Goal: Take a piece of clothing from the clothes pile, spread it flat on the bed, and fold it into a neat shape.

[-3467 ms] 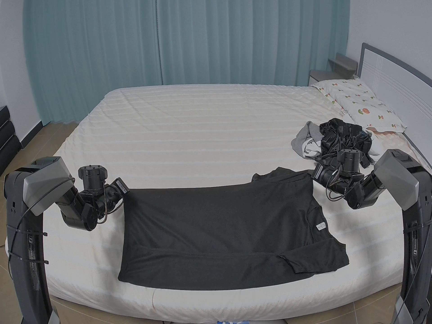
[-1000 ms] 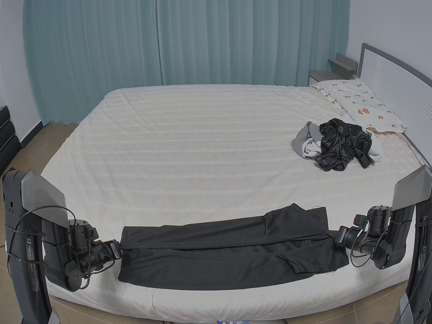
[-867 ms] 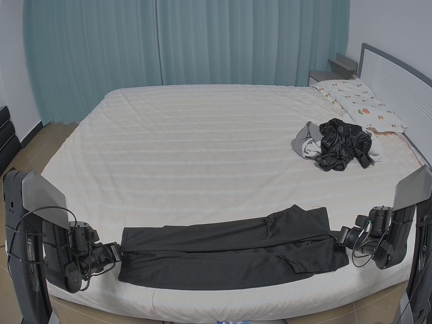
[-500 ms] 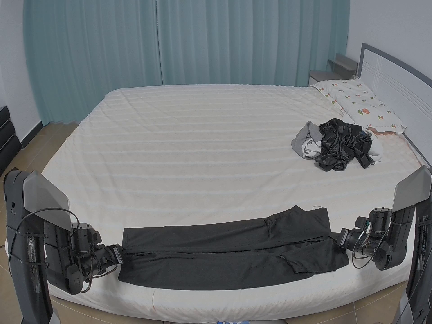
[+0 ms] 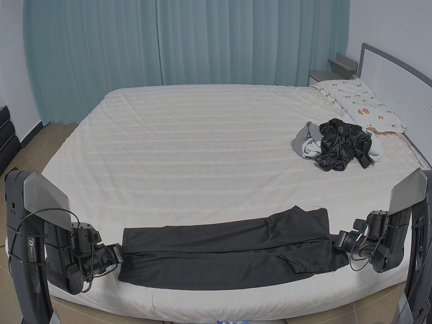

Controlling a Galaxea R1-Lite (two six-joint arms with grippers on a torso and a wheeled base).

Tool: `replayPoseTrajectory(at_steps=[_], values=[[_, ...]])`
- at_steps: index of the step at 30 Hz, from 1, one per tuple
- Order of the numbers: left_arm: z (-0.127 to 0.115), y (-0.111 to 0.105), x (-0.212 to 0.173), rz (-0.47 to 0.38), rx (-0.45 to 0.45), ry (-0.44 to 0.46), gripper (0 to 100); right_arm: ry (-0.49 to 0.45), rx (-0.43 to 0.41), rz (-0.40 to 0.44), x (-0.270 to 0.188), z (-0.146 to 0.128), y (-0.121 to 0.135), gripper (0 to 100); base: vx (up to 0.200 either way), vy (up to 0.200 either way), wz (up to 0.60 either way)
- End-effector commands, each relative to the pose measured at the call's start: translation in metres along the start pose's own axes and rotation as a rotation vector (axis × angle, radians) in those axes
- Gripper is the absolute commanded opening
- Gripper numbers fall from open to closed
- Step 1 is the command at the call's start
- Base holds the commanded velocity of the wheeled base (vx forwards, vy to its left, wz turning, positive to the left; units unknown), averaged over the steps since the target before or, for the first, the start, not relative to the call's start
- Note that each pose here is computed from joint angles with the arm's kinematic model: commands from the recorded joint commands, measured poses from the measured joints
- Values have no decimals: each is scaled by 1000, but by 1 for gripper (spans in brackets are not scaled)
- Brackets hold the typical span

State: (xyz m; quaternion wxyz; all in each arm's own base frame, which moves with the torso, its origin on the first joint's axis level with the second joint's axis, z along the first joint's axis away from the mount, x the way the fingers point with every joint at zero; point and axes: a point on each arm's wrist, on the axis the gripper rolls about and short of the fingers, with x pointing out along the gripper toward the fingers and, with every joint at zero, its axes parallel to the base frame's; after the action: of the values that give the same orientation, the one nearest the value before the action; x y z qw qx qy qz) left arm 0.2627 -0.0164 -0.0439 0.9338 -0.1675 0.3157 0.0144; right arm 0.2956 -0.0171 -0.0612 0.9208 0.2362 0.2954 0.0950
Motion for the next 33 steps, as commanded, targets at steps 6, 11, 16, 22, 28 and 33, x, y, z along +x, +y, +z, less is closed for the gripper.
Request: replayPoseTrajectory(at_steps=[6,11,16,22,28,33], values=[[0,-7,1,-11,14,-17,0,1,-5,12,3,-1,3,100,0,0,0],[0,-7,1,-14,15,-16,0,-10,-1,18,2,2,4,100,0,0,0],[0,-7,1,-14,13,-16,100,-36,-5,24,-2,9,7,100,0,0,0],[3,-8,-4,-16,11,-30,100,-109,20,43,-15,30,17,100,0,0,0],[19,-11,-19,11,-27,-112,100,-151,25,51,-21,40,20,100,0,0,0],[39,-18,-32,-29,-101,-206,100,-180,69,70,-23,49,24,100,0,0,0]])
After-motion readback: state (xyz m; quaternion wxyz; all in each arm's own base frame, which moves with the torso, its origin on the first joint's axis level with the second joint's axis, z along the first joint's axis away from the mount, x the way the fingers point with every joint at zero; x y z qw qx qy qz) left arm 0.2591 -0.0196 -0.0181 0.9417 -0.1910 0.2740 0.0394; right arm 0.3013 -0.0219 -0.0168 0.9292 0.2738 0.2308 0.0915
